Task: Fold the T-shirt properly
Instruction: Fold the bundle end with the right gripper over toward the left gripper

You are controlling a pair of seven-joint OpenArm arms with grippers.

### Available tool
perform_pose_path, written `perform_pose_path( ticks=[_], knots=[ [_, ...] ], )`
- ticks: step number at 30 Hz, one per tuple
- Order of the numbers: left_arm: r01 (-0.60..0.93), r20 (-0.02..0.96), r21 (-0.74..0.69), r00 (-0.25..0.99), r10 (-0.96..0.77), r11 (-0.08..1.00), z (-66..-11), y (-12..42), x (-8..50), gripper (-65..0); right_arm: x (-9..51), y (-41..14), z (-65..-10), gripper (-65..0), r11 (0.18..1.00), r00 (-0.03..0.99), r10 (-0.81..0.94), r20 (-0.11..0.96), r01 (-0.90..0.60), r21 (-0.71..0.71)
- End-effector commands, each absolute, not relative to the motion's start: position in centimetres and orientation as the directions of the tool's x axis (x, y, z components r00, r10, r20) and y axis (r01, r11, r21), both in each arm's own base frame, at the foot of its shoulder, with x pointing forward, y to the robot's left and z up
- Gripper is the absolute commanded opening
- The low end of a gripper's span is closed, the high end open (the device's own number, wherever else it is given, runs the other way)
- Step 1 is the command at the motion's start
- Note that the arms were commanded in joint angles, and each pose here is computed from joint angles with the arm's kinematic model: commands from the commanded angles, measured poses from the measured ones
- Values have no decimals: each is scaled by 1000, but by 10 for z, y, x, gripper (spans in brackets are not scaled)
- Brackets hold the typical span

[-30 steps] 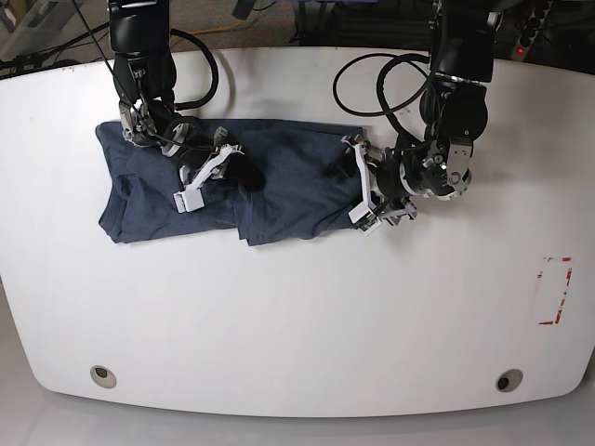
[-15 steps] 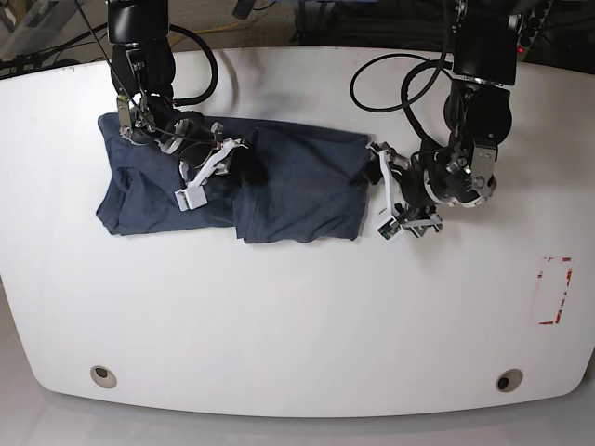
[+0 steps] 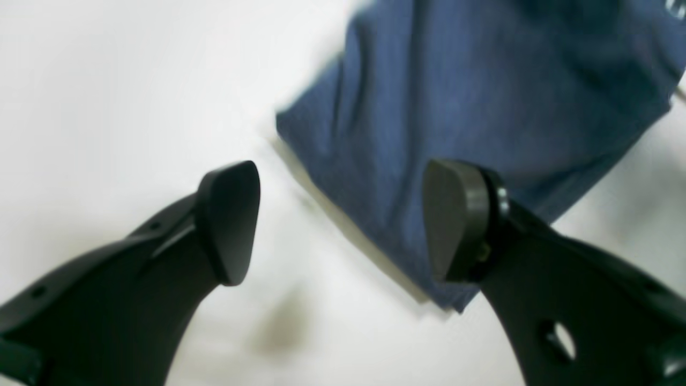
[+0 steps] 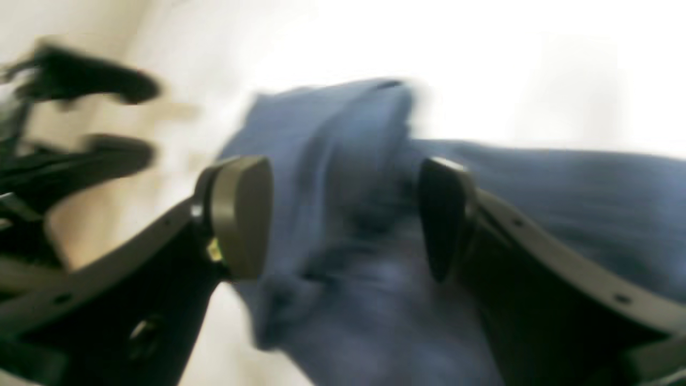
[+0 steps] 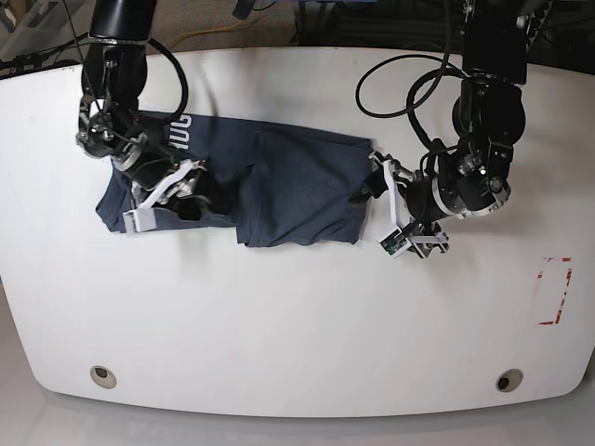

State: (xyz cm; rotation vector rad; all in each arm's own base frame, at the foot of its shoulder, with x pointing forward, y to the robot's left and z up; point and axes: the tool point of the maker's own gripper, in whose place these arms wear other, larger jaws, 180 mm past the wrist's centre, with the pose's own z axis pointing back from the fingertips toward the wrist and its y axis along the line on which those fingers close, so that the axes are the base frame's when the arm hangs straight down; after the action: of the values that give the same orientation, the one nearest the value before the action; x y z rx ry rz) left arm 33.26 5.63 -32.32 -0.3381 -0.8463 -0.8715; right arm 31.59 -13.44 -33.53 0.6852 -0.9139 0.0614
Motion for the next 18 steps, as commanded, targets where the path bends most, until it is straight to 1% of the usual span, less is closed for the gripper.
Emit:
perform_pose_path(
  ticks=[1,3,5,7,11,18],
  knots=[
    [787,802,82,312,-509,612,-307,48,340,-215,325,-162,-314,-227,809,558,-267,785,-314,498],
    [793,804,53,326,-497,606,-314,35,339,-215,325,-190,-312,-227,837,548,-286,786,-256,484],
    [792,791,48,342,-507,609,-322,32,339,-215,323,-209,-319,-227,847,556,-314,769,-202,492],
    [793,771,58,350,-532,606,-331,27,343,-215,322,-241,-322,-225,864,553,-342,760,-134,486],
    [806,732,44,375,-568,590,-353,18,339,-215,315,-277,-339,-225,865,581,-389,715,-36,500],
    [826,734,-26,397,-550,562,-377,3,324,-217,300,-327,-356,-224,859,584,-456,671,92,503]
  ],
)
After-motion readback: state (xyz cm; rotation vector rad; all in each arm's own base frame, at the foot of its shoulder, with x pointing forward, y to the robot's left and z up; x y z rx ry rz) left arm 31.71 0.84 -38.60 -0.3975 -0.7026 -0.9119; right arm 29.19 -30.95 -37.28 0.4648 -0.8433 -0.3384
